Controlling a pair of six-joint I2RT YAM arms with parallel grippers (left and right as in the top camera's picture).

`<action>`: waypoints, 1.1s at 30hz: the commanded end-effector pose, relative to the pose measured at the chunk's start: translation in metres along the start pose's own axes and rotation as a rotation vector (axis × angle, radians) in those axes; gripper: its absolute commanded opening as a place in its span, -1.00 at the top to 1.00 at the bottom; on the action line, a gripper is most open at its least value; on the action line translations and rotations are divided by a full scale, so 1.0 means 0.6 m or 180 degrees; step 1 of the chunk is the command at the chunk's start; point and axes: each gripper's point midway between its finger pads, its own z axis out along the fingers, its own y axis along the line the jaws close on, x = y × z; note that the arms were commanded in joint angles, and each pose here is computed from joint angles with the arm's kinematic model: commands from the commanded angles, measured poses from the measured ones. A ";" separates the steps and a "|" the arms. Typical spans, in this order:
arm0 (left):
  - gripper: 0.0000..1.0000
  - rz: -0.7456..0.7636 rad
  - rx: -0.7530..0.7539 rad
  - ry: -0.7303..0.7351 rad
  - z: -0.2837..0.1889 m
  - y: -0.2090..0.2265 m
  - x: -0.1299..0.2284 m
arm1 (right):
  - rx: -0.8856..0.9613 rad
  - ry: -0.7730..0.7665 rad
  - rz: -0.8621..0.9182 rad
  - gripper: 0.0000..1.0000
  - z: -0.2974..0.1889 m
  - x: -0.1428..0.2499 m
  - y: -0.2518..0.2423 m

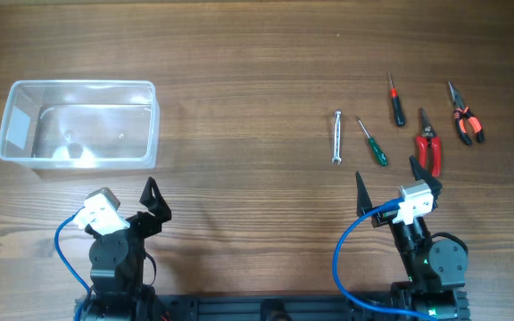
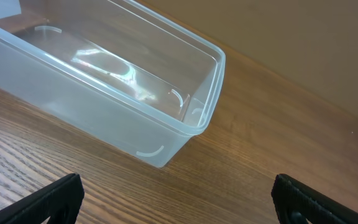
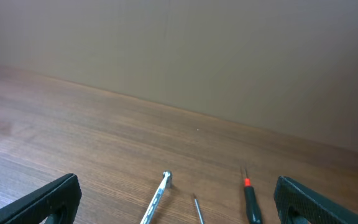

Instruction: Pack container

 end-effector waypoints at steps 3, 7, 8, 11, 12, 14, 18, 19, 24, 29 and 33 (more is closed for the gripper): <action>-1.00 0.0001 0.0041 0.0037 0.001 -0.004 0.005 | -0.0001 0.0031 0.0003 -1.00 0.001 0.007 0.000; -0.99 0.0001 0.0041 0.0037 0.001 -0.004 0.005 | -0.0001 0.0031 0.0003 -0.99 0.001 0.007 0.000; -0.99 0.0002 0.0036 0.0033 0.001 -0.003 0.005 | 0.0000 0.0031 0.0001 -1.00 0.001 0.007 0.000; -1.00 -0.0001 -0.0027 -0.0013 0.001 0.002 0.000 | -0.0014 0.0029 0.0012 -1.00 0.001 0.007 0.001; -1.00 -0.0001 -0.0028 -0.0012 0.001 0.002 0.000 | -0.0044 0.0023 0.0013 -0.99 0.001 0.006 0.004; -0.99 -0.0001 -0.0027 -0.0012 0.001 0.002 0.000 | -0.0073 0.0019 0.0087 -0.99 0.001 0.005 0.007; -1.00 -0.0001 -0.0028 -0.0011 0.001 0.002 0.000 | -0.0072 0.0019 0.0165 -0.99 0.001 0.005 0.007; -1.00 -0.0001 -0.0028 -0.0011 0.001 0.002 0.000 | -0.0071 0.0020 0.0165 -1.00 0.001 0.006 0.006; -1.00 -0.0001 -0.0028 -0.0011 0.001 0.002 0.000 | -0.0072 0.0017 0.0165 -0.99 0.001 0.005 0.006; -1.00 -0.0002 -0.0014 -0.0005 0.001 0.001 0.001 | -0.0085 0.0013 0.0175 -1.00 0.001 0.005 0.008; -0.99 -0.0002 -0.0018 -0.0005 0.001 0.001 0.001 | -0.0120 0.0007 0.0177 -0.99 0.001 0.004 0.011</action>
